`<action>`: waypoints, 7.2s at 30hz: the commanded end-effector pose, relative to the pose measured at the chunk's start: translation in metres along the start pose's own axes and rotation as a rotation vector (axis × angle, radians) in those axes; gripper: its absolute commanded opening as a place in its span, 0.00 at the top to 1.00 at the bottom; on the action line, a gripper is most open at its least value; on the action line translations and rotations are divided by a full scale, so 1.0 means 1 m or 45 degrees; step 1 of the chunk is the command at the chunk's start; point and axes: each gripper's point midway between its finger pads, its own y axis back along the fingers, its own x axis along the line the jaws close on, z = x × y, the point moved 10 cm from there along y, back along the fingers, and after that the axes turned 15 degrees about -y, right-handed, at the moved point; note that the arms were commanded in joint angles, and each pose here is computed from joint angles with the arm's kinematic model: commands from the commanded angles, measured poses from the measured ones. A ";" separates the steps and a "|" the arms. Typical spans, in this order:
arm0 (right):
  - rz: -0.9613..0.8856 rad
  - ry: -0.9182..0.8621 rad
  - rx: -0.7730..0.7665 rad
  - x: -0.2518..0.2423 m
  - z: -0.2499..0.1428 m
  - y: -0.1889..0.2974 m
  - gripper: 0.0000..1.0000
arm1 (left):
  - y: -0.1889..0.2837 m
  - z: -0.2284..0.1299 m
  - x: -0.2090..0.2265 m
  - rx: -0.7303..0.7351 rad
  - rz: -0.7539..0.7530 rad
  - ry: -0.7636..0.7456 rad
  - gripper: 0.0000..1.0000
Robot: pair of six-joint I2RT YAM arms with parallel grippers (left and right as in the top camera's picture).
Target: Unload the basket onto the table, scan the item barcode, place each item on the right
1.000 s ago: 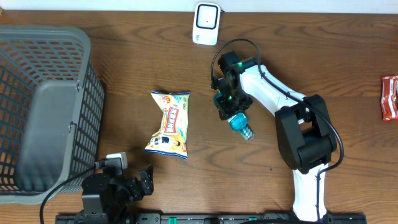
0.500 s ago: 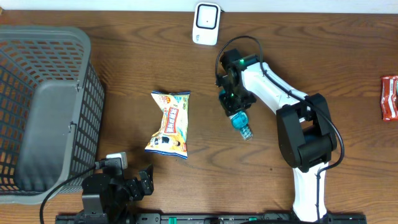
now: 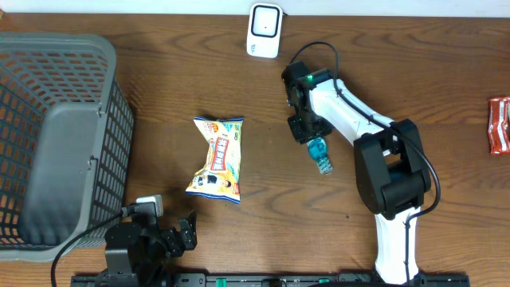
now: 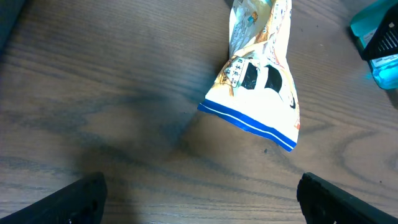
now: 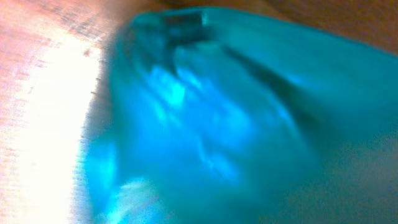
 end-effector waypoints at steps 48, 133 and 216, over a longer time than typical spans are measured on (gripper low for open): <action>0.046 -0.102 -0.064 0.011 0.015 0.020 0.66 | 0.001 -0.001 -0.001 0.010 -0.014 -0.008 0.02; 0.009 -0.184 -0.119 0.045 -0.004 0.004 0.67 | 0.001 -0.001 -0.001 0.011 -0.014 -0.008 0.02; 0.594 -0.097 0.280 -0.029 -0.037 -0.044 0.01 | 0.001 -0.001 -0.001 0.011 -0.014 -0.008 0.02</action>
